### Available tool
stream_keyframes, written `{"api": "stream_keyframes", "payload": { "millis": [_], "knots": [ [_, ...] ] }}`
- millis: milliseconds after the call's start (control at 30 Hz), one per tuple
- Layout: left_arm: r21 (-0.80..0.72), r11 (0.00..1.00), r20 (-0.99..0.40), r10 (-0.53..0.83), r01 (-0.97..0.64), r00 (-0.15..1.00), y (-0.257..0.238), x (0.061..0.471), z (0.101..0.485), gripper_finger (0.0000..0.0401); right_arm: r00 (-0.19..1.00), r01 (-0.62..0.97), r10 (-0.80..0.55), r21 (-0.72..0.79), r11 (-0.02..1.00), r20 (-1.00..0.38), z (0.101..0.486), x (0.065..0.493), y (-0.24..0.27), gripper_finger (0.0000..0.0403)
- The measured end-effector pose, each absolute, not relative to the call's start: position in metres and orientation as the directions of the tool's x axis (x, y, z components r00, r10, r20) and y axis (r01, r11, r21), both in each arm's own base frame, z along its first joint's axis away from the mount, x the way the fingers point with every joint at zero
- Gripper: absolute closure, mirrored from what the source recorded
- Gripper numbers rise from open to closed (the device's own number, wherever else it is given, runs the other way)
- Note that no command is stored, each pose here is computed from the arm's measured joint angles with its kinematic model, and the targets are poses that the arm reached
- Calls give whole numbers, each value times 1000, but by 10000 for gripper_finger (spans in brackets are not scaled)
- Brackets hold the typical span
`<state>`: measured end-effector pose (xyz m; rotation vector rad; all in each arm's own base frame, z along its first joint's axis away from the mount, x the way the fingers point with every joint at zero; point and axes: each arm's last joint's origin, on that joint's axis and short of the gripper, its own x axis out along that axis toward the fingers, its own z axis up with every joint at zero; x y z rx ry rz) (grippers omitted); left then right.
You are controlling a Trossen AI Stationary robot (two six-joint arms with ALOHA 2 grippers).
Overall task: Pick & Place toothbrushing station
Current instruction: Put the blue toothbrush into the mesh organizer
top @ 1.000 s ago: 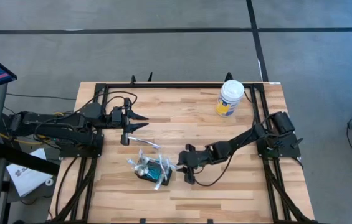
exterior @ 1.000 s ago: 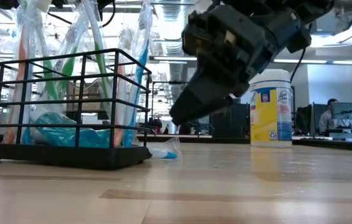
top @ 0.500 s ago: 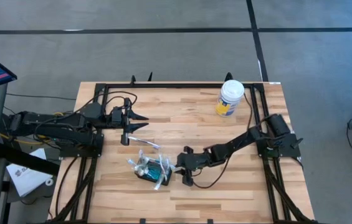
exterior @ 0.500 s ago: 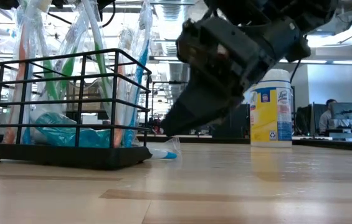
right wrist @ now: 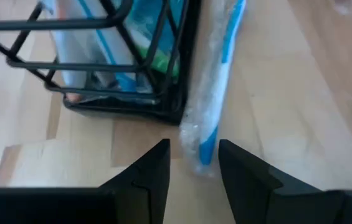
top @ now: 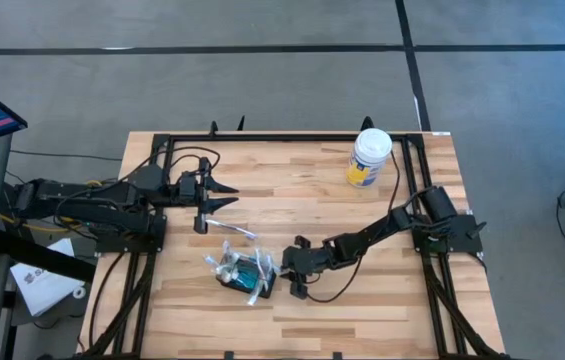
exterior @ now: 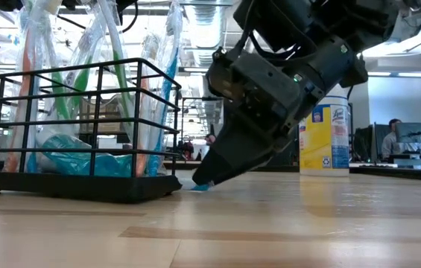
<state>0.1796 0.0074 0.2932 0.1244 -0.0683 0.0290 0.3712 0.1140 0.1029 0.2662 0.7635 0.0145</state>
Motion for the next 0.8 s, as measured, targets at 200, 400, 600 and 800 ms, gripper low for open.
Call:
{"api": "stream_keyframes", "payload": {
  "millis": [200,400,600,800],
  "knots": [
    [123,992,70,25,-33,997,7,180,293,327,724,104,78,221,970,-685,102,371,113,281],
    [123,992,70,25,-33,997,7,180,293,327,715,124,45,191,974,-697,101,369,114,303],
    [123,992,69,25,-33,997,7,180,293,327,713,128,40,186,974,-701,101,368,114,326],
    [123,992,70,25,-33,997,7,180,293,327,704,135,30,175,975,-710,100,368,113,390]
  ]
}}
